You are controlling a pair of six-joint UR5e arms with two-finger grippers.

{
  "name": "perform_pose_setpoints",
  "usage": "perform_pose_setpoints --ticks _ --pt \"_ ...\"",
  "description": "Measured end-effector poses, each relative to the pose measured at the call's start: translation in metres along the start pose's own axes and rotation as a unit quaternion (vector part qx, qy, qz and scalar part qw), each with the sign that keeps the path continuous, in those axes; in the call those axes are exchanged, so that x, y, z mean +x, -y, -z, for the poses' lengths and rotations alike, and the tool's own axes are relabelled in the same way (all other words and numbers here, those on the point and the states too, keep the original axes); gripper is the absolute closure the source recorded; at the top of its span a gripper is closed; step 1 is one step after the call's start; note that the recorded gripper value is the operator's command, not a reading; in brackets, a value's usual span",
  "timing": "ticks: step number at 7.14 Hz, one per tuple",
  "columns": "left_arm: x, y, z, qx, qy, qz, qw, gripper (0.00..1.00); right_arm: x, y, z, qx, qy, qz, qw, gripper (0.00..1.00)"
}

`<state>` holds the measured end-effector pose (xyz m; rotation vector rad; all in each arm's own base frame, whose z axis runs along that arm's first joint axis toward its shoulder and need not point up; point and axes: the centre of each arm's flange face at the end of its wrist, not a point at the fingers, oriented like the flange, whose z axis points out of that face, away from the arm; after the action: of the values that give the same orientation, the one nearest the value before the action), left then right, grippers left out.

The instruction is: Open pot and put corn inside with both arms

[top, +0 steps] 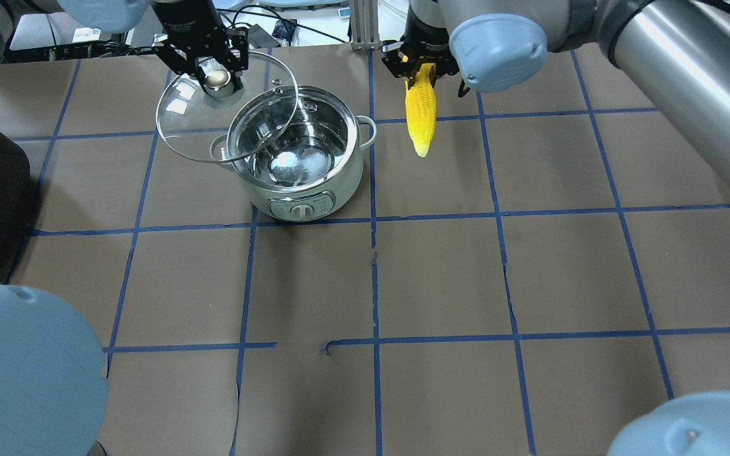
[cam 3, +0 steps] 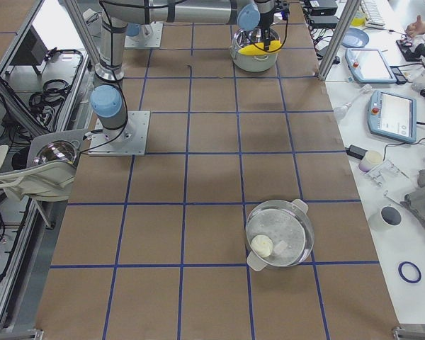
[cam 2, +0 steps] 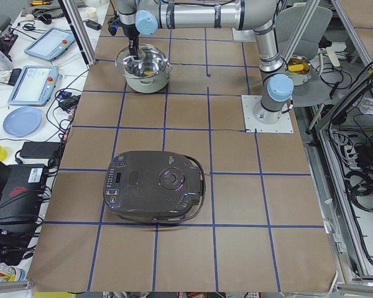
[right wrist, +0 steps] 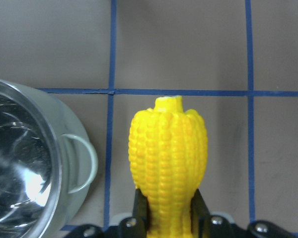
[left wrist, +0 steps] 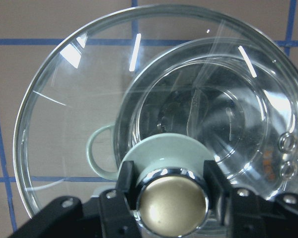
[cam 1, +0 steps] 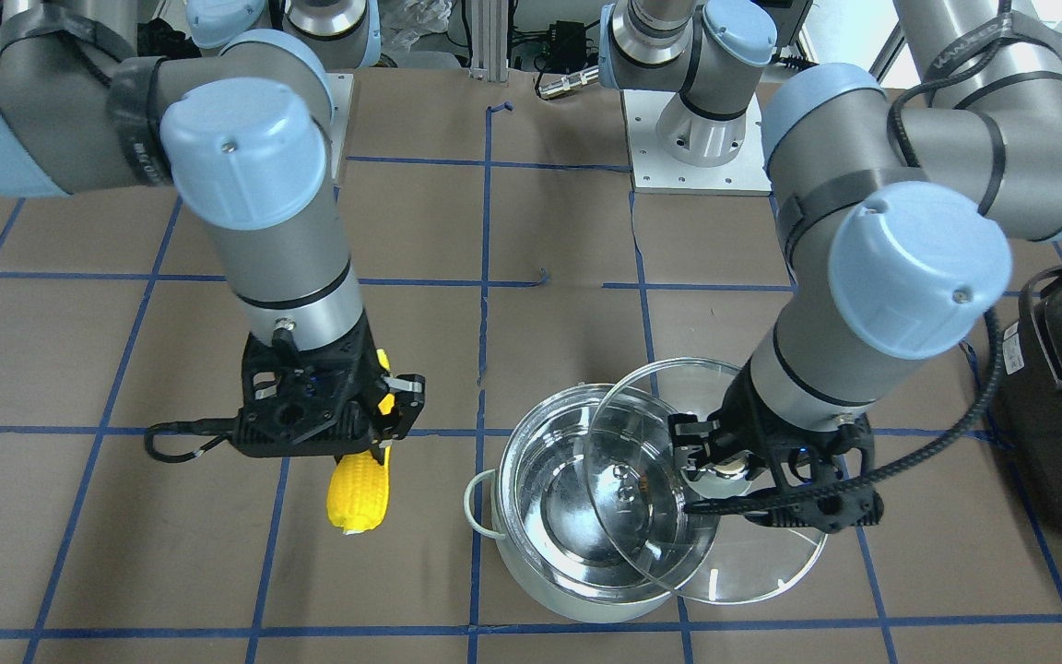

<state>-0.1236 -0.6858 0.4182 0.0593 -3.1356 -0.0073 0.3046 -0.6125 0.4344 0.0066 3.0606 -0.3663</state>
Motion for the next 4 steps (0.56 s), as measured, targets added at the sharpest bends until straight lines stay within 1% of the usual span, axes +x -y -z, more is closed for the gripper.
perform_pose_setpoints --ticks 1,2,3,4 --pt "-0.028 0.004 -0.003 -0.012 0.0 0.008 0.9999 0.95 -0.034 -0.007 0.014 0.0 0.008 -0.02 0.9998 0.62" --pt "-0.058 0.007 -0.007 -0.025 -0.002 0.011 0.9996 0.95 -0.064 -0.009 0.021 0.002 0.018 -0.035 0.9992 0.62" --pt "-0.087 0.01 -0.013 -0.035 -0.003 0.004 0.9994 0.95 -0.094 -0.007 0.019 0.006 0.028 -0.04 0.9988 0.62" --pt "-0.109 0.011 -0.02 -0.045 -0.004 -0.006 0.999 0.95 -0.123 -0.005 0.009 0.008 0.034 -0.039 0.9986 0.6"
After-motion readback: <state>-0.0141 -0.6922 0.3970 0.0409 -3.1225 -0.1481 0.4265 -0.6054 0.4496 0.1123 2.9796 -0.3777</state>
